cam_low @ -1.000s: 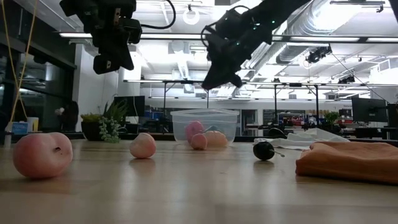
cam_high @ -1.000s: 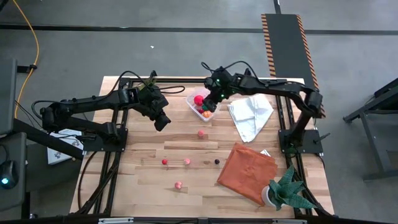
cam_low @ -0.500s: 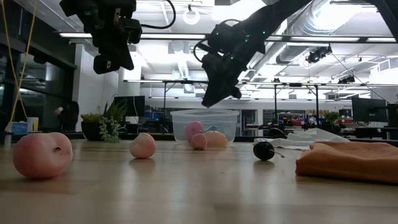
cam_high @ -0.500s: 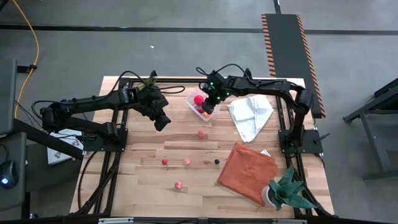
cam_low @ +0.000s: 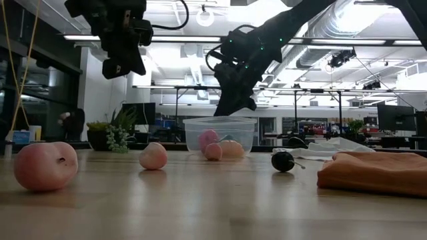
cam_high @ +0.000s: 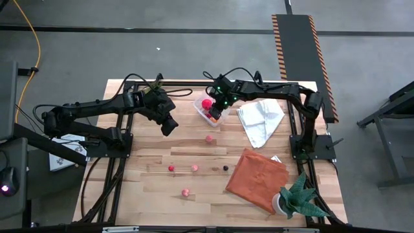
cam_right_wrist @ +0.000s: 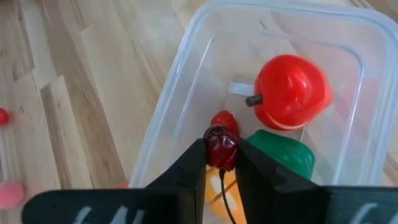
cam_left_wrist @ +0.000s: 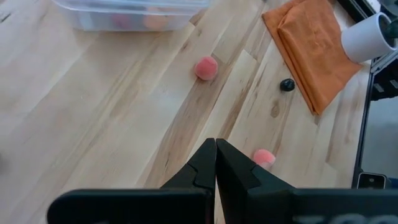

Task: Pick and placing Produce into tupperware
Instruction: Put the dark red cherry into the transparent bin, then put the black cherry into the transparent bin

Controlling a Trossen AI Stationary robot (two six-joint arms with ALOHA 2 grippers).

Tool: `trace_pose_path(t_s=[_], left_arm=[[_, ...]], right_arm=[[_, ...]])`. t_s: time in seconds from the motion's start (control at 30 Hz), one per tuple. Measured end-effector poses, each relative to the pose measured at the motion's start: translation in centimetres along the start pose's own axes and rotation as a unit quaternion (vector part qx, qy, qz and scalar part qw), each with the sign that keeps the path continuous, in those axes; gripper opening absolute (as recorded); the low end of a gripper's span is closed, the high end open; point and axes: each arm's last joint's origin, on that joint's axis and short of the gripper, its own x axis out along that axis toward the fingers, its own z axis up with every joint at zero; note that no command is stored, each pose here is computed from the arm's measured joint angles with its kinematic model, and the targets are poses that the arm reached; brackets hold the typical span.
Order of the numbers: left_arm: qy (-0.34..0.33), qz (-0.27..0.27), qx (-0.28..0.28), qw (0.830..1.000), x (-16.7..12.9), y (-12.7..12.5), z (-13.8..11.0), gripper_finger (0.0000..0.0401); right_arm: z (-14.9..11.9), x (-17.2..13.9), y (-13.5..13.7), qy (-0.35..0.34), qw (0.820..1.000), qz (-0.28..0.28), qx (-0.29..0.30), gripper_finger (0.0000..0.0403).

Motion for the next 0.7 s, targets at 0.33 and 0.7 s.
trace_pose_path(t_s=[0.33, 0.7], left_arm=[[-0.004, -0.002, 0.006, 1.000, -0.01, -0.03, 0.08, 0.0001], [-0.030, -0.015, 0.056, 0.998, -0.02, -0.28, 0.61, 0.0001]], right_arm=[[0.01, 0.00, -0.01, -0.001, 1.000, -0.002, -0.003, 0.0115], [0.31, -0.20, 0.13, -0.004, 1.000, 0.006, -0.005, 0.0124]])
